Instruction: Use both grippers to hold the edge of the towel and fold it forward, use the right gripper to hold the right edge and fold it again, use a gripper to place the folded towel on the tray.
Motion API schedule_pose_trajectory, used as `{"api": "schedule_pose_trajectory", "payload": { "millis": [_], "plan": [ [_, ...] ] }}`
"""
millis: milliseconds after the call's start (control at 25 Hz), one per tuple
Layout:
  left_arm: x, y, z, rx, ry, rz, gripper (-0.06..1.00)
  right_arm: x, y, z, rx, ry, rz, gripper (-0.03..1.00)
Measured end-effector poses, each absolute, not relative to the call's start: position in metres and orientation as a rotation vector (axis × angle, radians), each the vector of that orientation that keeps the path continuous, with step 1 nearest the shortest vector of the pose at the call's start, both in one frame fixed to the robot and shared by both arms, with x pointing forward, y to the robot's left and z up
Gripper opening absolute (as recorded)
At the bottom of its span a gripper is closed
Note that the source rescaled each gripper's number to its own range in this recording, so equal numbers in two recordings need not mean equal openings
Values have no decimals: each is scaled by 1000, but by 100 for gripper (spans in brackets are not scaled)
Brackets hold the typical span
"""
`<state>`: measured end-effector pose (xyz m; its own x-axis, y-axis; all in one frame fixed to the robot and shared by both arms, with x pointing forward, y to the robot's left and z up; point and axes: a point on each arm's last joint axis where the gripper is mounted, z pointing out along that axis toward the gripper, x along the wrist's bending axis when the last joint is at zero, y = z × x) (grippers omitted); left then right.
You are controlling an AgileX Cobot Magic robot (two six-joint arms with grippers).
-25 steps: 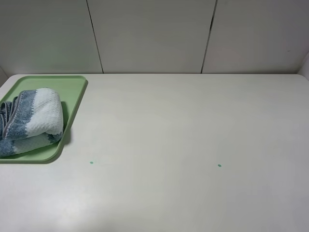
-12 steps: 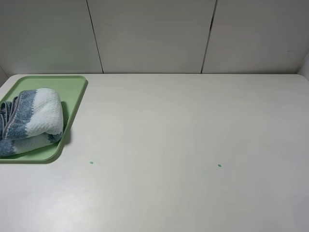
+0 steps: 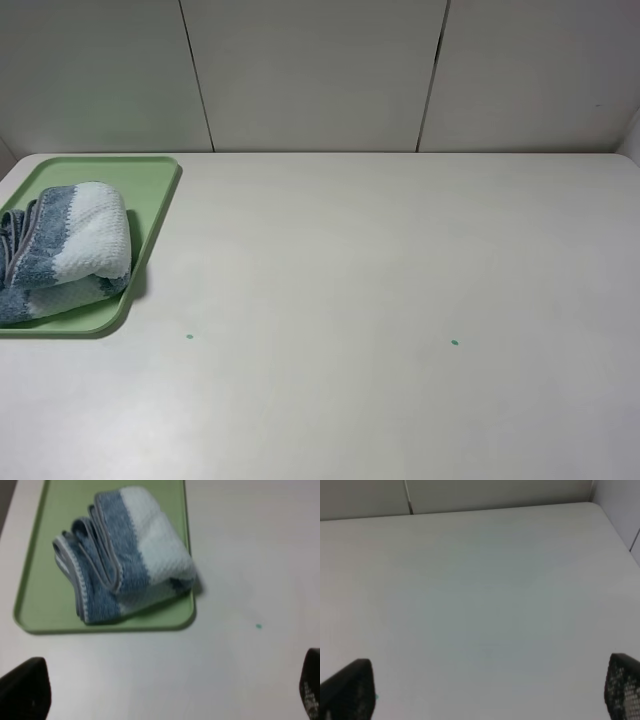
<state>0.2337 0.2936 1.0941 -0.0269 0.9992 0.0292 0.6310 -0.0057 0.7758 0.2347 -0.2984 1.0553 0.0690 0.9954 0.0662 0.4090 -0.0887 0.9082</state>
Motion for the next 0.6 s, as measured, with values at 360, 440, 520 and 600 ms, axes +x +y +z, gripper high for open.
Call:
{"api": "schedule_pose_trajectory", "payload": {
  "millis": [360,440,520,600],
  "plan": [
    [235,296,1053,1707,1575,842,100,235,-298,1055,1603,1433,996,100],
    [232,296,1045,1694,1575,841,100,235,-298,1055,1603,1433,996,100],
    [230,296,1040,1687,1571,846,100,235,-298,1055,1603,1433,996,100],
    [230,296,1040,1688,1572,846,100,235,-298,1055,1603,1433,996,100]
  ]
}}
